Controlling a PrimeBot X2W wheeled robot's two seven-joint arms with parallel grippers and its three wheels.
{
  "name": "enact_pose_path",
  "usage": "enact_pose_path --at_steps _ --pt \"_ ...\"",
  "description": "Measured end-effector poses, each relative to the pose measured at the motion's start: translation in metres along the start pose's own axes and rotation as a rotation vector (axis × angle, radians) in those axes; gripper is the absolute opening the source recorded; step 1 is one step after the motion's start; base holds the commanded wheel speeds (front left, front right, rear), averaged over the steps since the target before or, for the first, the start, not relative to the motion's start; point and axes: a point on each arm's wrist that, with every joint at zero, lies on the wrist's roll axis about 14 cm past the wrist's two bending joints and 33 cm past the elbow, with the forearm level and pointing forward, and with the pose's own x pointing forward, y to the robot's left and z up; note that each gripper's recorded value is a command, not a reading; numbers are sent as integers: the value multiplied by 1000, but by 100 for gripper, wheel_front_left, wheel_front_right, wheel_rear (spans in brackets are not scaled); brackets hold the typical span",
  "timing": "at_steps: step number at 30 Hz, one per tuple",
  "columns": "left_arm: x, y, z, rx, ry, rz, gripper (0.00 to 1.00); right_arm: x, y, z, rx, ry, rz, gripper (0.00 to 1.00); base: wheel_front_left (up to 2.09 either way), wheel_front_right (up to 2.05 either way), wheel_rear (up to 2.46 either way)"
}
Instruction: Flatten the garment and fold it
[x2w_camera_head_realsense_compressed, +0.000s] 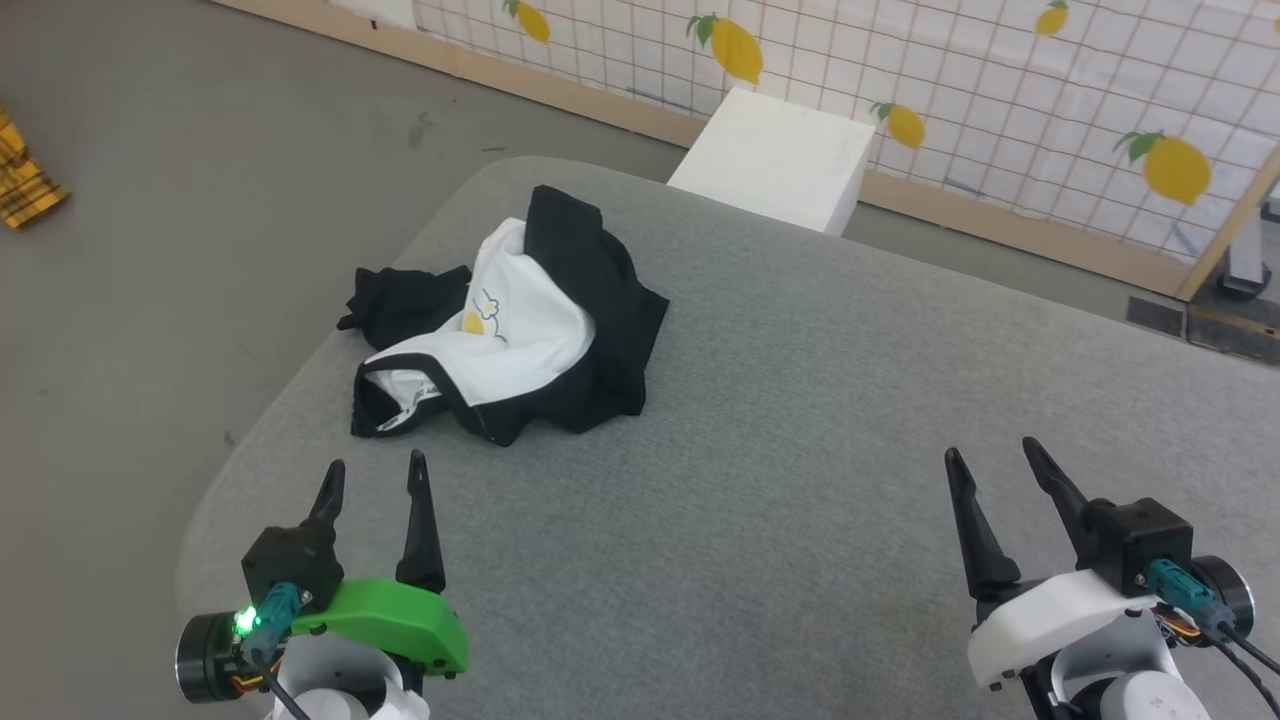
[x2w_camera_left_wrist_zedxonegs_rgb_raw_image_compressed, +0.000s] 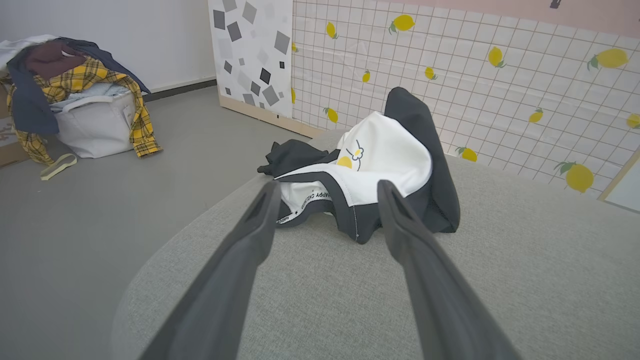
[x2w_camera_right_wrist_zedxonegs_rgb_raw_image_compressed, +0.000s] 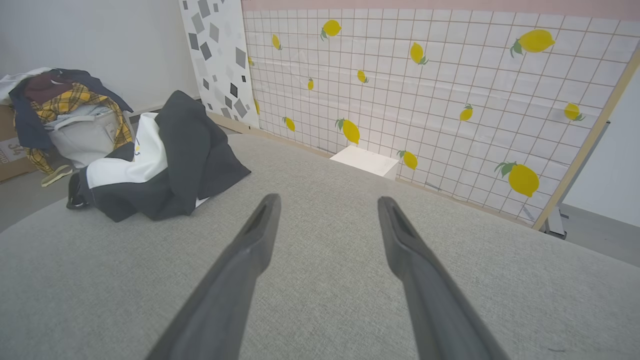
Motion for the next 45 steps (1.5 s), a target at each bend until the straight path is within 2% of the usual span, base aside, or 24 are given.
enact_pose_path --at_steps 26,45 --pt "-27 57 6 -6 -24 189 100 29 48 -5 34 -6 147 100 0 0 0" --pt "-46 84 4 -27 -33 296 100 42 73 -9 55 -7 218 100 0 0 0"
